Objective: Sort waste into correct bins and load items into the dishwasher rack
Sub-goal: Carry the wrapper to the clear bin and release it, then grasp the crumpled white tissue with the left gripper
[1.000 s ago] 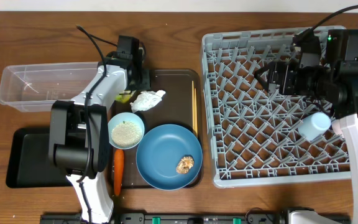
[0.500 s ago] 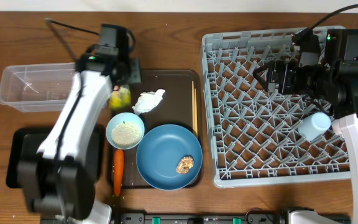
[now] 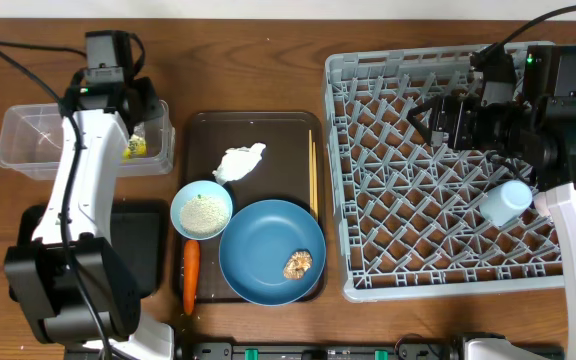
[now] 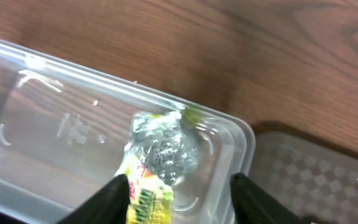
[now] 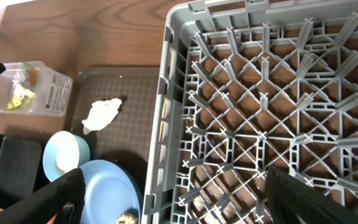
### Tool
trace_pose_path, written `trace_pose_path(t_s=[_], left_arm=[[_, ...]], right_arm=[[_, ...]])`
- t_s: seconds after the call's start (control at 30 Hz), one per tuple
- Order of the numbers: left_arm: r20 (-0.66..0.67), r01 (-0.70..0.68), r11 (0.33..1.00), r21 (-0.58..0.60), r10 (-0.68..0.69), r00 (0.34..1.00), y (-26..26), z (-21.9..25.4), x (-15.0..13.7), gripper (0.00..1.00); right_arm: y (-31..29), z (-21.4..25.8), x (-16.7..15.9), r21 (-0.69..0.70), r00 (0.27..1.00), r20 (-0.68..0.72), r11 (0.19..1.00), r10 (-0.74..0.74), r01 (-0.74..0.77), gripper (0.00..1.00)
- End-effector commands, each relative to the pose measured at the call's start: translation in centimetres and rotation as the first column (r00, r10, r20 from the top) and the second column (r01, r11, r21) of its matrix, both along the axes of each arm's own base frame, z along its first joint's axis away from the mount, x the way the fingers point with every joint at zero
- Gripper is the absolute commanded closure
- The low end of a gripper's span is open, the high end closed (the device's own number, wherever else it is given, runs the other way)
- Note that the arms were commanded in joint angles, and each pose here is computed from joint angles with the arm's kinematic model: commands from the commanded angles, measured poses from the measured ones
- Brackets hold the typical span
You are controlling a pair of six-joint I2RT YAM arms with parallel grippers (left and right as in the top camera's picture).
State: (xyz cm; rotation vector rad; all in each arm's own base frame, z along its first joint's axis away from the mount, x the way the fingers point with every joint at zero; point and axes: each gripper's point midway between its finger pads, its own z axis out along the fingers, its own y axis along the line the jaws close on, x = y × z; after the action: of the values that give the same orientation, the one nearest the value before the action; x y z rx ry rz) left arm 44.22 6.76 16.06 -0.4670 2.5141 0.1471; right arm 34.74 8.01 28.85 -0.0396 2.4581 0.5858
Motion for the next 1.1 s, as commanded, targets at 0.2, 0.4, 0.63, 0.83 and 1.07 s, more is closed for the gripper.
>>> trace_pose_path(t_s=[0.2,0.4,0.63,0.83,1.07], left_arm=[[-0.098,0.392,0.904,-0.173,-0.412,0.906,-12.7,-2.5,-2.8,0.38],[-0.245,0.480,0.871,-0.110,-0.491,0.836,-15.7,-7.6,-5.8,0.20],[-0.310,0.489,0.860,-0.145,-0.509,0.803,-16.6,-12.4,-5.9,0.19],[-0.326,0.489,0.856,-0.166,-0.516,0.792,-17.1,-14.9,-5.4,0.21],[-0.308,0.493,0.855,-0.160,-0.517,0.799,-17.2,-14.7,-4.9,0.51]], right_arm=[[0.5,0.4,-0.2,0.009,1.000,0.008,1.000,0.017,-0.017,0.15],[0.5,0.4,-0.2,0.009,1.000,0.007,1.000,0.017,-0.017,0.15],[0.5,0.3,-0.3,0.009,1.000,0.001,1.000,0.017,-0.017,0.14],[0.5,0.2,-0.4,0.009,1.000,-0.004,1.000,0.017,-0.017,0.14],[0.5,0.2,-0.3,0.008,1.000,-0.001,1.000,0.017,-0.017,0.16]])
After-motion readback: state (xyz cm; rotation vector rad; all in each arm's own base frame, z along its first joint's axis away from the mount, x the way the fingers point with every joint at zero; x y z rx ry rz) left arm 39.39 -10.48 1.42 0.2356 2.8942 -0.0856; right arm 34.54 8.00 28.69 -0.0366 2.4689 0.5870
